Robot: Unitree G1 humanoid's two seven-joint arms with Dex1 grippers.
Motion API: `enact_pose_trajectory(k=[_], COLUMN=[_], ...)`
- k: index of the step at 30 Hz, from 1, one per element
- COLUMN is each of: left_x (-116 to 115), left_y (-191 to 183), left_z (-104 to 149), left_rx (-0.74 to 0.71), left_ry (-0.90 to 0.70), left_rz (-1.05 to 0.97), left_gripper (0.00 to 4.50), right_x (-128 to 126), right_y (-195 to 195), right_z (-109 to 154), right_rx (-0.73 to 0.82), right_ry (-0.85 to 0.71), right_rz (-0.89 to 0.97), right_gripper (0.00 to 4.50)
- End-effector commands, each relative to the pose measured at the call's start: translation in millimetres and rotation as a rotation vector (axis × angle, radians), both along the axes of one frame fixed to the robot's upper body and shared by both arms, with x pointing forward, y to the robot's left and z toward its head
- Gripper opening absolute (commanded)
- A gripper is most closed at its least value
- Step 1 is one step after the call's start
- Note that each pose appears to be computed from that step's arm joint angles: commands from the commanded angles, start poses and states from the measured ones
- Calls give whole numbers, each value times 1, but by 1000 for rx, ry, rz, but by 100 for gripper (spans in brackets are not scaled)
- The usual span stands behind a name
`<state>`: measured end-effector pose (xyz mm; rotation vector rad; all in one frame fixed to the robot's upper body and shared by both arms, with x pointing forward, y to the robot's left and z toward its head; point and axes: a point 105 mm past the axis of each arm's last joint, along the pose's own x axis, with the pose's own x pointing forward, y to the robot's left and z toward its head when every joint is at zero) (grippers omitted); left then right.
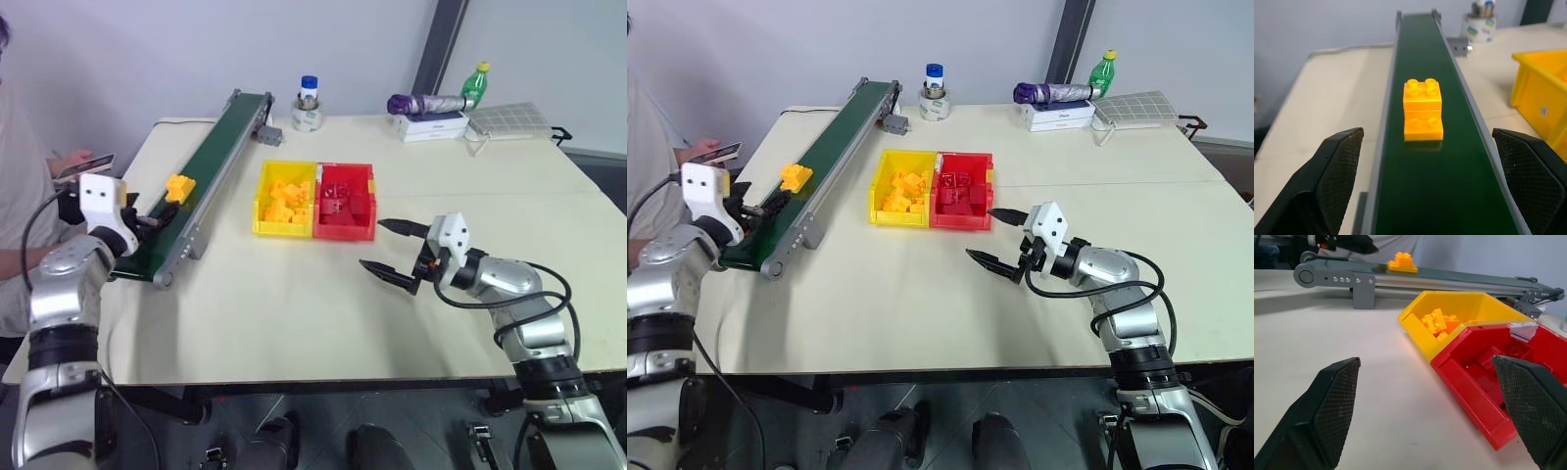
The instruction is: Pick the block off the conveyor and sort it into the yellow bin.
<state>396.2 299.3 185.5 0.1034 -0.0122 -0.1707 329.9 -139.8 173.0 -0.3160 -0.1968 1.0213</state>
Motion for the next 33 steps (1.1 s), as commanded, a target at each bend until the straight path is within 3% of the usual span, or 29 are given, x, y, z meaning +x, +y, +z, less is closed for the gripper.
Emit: enact_pose_trajectory(k=[1, 10, 12, 17, 21, 25, 28, 33], left_x=[7, 11, 11, 10, 9, 11, 31, 62], left_y=[0, -7, -4, -5, -25, -89, -142, -179], left_z=[12, 3, -1, 5, 31, 67, 65, 60], left_rx=[37, 52, 50, 30, -10, -35, -69, -52], left_ry=[-35, -7, 9, -28, -119, -236, -240, -215], left_rz=[-20, -68, -49, -39, -103, -247, -273, -213], left_gripper=[445, 445, 369, 127, 133, 133, 133, 133], right_x=[-4, -3, -3, -2, -2, -1, 1, 2], right_y=[-2, -4, -5, -6, -8, -8, -6, -6], right_z=[13, 14, 14, 16, 17, 16, 15, 18], right_rx=[10, 9, 8, 17, 14, 15, 14, 11], right_ry=[-55, -66, -69, -76, -81, -83, -84, -98], right_rz=[-7, -30, -34, -45, -50, -53, -50, -60], right_gripper=[450, 450, 450, 450, 450, 450, 450, 450])
